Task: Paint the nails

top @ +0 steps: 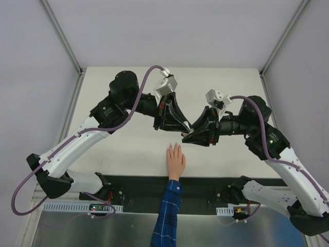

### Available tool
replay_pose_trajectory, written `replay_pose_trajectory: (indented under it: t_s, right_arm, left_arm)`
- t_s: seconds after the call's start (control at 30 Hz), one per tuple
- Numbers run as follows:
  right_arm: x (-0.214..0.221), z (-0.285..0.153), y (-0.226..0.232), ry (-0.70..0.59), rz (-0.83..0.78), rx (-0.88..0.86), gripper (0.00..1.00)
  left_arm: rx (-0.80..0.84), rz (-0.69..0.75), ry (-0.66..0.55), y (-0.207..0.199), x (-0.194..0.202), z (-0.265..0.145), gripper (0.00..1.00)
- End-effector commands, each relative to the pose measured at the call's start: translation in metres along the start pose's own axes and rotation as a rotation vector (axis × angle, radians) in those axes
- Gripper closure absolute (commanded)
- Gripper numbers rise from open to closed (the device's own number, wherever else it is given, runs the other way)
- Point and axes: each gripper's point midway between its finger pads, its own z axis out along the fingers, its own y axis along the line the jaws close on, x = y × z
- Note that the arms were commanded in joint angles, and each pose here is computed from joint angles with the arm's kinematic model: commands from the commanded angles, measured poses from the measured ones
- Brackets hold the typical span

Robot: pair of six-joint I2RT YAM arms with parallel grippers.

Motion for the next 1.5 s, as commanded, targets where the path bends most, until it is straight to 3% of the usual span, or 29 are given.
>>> replay_pose_trajectory:
  t_s: [0.0,0.1,0.13,0.17,0.2,0.27,0.37,0.47,0.67,0.9,1.03,1.37,1.47]
  right_arm:
    - [-0.029,-0.024,0.082,-0.088,-0.209,-0.382,1.0]
    - [-0.03,-0.02,0.061,-0.082,-0.167,-0.267,1.0]
    - [-0.03,-0.017,0.047,-0.084,-0.2,-0.193,1.0]
    - [-0.026,-0.018,0.04,-0.06,-0.18,-0.147,1.0]
    - [-0.027,-0.016,0.022,-0.069,-0.18,-0.046,1.0]
    - [-0.026,-0.016,-0.001,-0.06,-0.173,0.077,1.0]
    - [-0.03,-0.02,-0.039,-0.061,-0.136,0.288,1.0]
    - [-0.033,-0.022,-0.06,-0.069,-0.115,0.391,1.0]
    - [-0.043,-0.031,-0.089,-0.105,-0.097,0.558,1.0]
    - [-0.045,-0.028,-0.091,-0.126,-0.09,0.55,1.0]
    - [-0.046,-0.028,-0.091,-0.13,-0.093,0.552,1.0]
    - [-0.046,-0.025,-0.084,-0.13,-0.107,0.532,1.0]
    - [-0.046,-0.024,-0.085,-0.129,-0.112,0.544,0.99]
  left_arm:
    - [0.064,0.089,-0.015,-0.011,-0.002,-0.008,1.0]
    - [0.038,0.057,-0.028,-0.005,-0.01,-0.009,1.0]
    - [0.033,0.036,-0.034,-0.005,-0.015,-0.011,0.88]
    - [0.023,0.035,-0.039,-0.003,-0.017,-0.013,0.62]
    - [-0.003,0.032,-0.051,0.002,-0.021,-0.014,0.48]
    - [-0.062,0.007,-0.083,0.009,-0.03,-0.018,0.29]
    - [-0.213,-0.032,-0.134,0.028,-0.041,-0.025,0.2]
    - [-0.383,-0.102,-0.179,0.055,-0.045,-0.033,0.19]
    - [-0.525,-0.152,-0.233,0.074,-0.048,-0.036,0.21]
    - [-0.589,-0.129,-0.235,0.082,-0.047,-0.018,0.22]
    - [-0.616,-0.162,-0.236,0.093,-0.043,-0.013,0.46]
    - [-0.586,-0.189,-0.238,0.087,-0.044,-0.005,0.54]
    - [-0.551,-0.215,-0.223,0.085,-0.041,0.002,0.61]
